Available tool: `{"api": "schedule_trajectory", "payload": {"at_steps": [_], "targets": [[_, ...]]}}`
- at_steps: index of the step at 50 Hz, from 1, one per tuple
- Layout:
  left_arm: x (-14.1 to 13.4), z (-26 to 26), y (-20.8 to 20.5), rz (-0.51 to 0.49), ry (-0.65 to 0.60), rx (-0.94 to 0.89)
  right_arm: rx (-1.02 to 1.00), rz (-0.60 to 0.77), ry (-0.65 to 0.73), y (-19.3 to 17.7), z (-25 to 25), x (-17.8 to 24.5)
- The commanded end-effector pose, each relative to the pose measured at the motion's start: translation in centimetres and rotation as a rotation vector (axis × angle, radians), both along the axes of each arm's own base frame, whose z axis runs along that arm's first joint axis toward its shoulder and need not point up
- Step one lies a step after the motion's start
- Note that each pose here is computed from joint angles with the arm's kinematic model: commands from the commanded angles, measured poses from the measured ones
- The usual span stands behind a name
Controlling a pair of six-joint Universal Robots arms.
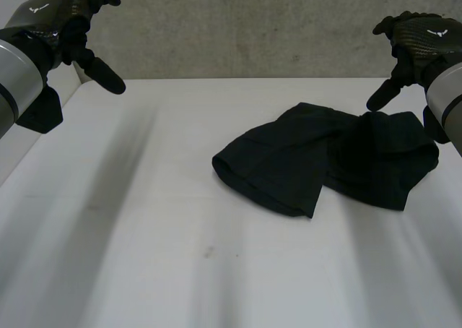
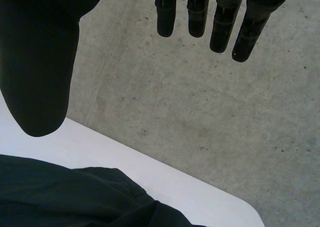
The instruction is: Fold the shorts.
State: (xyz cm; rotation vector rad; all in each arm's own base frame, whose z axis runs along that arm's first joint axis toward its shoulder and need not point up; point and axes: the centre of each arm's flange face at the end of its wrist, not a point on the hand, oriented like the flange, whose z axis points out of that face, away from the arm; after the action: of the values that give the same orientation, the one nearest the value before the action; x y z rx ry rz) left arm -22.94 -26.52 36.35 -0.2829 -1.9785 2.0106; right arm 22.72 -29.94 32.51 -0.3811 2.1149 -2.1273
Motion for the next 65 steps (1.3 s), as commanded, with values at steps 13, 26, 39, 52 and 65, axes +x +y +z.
{"api": "schedule_trajectory", "payload": {"at_steps": [13, 26, 39, 52, 65], "targets": [[-0.3, -1.4, 0.0, -0.011, -0.026, 0.029, -0.095, 0.177, 0.075, 0.1, 0.4, 1.7], [-2.9, -3.7, 1.0, -0.098, -0.177, 0.039, -0.086, 0.171, 0.652, -8.3, -9.4, -0.9], [-3.3, -4.6, 0.5, -0.103, -0.18, 0.049, -0.026, 0.159, 0.663, -12.5, -16.4, -1.6], [-3.0, -7.0, -0.9, -0.075, -0.174, 0.041, -0.087, 0.441, 0.514, -2.1, -10.9, 9.1], [-2.1, -5.6, -1.3, -0.028, -0.153, -0.004, -0.008, 0.756, 0.175, 11.3, -8.8, 18.4]]}}
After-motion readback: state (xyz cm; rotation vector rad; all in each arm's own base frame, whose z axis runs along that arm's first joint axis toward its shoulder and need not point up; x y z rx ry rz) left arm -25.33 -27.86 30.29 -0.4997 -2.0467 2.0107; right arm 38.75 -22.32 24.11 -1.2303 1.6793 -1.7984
